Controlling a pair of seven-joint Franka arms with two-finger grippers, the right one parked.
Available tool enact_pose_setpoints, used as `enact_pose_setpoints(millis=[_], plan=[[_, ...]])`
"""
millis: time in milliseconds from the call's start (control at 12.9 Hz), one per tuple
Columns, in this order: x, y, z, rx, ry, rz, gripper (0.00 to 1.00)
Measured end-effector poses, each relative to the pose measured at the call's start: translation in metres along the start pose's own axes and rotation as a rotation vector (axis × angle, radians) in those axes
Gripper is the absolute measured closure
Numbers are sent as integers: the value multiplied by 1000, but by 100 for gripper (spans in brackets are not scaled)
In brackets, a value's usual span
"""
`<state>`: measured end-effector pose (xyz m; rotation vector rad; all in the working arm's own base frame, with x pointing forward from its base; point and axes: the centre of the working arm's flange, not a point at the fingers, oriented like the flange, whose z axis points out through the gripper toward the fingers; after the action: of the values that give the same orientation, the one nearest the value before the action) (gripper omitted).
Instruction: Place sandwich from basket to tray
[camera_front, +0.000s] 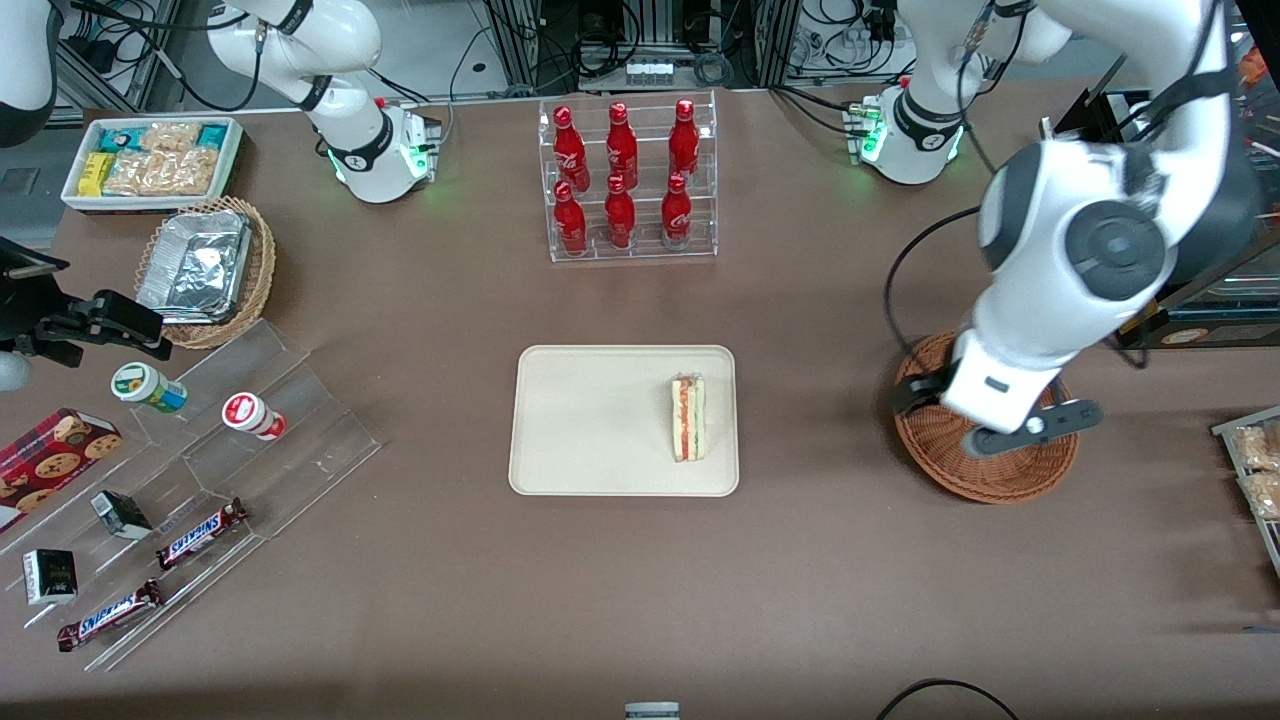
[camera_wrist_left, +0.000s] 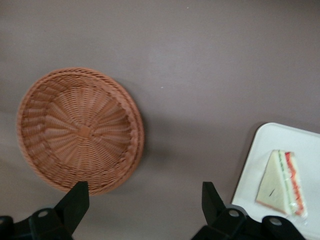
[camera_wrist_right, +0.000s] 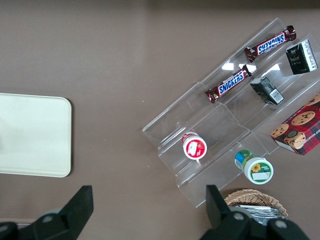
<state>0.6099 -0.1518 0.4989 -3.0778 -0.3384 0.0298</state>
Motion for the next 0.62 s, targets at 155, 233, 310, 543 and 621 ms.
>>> enact_pose_setpoints(millis=[155, 233, 310, 543, 621], plan=[[6, -47, -16, -23, -36, 15, 0], [5, -65, -25, -33, -54, 16, 0], [2, -76, -36, -39, -61, 23, 0], [-20, -89, -82, -63, -30, 79, 0], [-29, -94, -94, -65, -33, 87, 0]])
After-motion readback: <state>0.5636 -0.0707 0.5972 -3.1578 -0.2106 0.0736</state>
